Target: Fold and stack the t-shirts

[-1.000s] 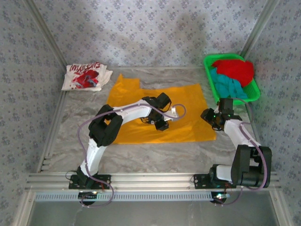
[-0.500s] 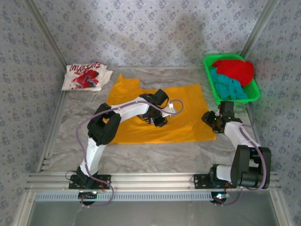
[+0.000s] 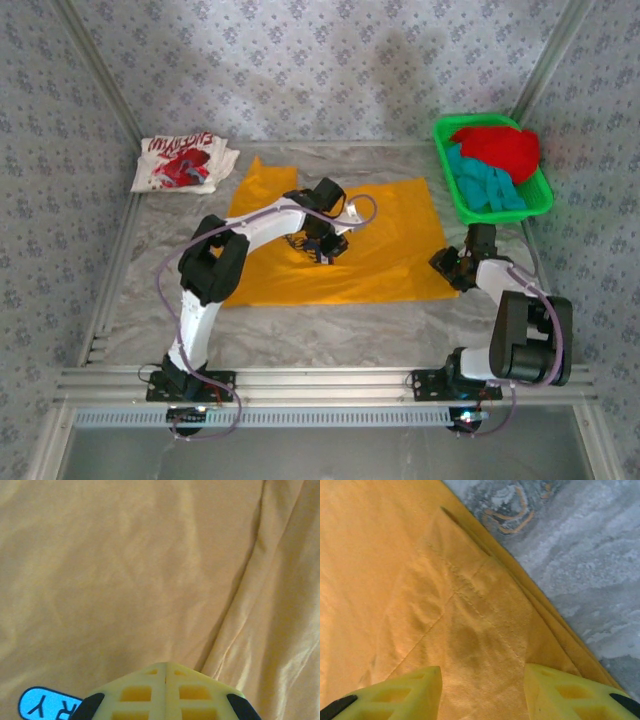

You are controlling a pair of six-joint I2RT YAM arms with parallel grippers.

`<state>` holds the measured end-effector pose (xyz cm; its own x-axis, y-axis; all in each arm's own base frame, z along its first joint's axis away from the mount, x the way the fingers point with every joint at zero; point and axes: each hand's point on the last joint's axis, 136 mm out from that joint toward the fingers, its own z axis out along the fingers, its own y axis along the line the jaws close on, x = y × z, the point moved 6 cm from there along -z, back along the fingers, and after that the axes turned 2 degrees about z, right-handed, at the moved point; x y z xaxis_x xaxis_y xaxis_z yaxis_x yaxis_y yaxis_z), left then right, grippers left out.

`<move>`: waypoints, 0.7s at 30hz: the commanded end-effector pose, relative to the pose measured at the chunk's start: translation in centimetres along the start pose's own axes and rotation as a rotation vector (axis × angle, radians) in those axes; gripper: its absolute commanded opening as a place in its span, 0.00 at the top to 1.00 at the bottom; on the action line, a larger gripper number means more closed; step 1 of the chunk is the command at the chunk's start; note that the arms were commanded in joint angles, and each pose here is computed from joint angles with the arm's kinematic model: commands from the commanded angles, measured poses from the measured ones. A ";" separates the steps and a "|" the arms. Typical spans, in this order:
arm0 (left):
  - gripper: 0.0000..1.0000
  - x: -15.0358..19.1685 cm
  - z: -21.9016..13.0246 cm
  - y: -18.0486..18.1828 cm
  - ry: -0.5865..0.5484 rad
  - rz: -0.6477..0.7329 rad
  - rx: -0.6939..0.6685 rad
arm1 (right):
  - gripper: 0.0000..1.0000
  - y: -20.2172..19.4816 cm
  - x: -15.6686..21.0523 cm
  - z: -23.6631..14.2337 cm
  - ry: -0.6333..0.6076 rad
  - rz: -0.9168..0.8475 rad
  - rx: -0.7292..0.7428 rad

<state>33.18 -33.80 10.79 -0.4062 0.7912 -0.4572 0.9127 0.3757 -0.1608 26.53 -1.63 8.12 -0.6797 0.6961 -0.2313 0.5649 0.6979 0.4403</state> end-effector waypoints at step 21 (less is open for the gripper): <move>0.57 1.1 0.9 -4.5 0.137 0.177 0.135 | 0.51 0.2 -0.4 0.0 0.025 0.062 -0.042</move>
<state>28.66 -35.27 10.18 -0.2548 0.8864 -0.3864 0.9625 0.1942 -0.1893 26.98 -1.89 8.03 -0.6545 0.7291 -0.1999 0.5802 0.6540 0.4854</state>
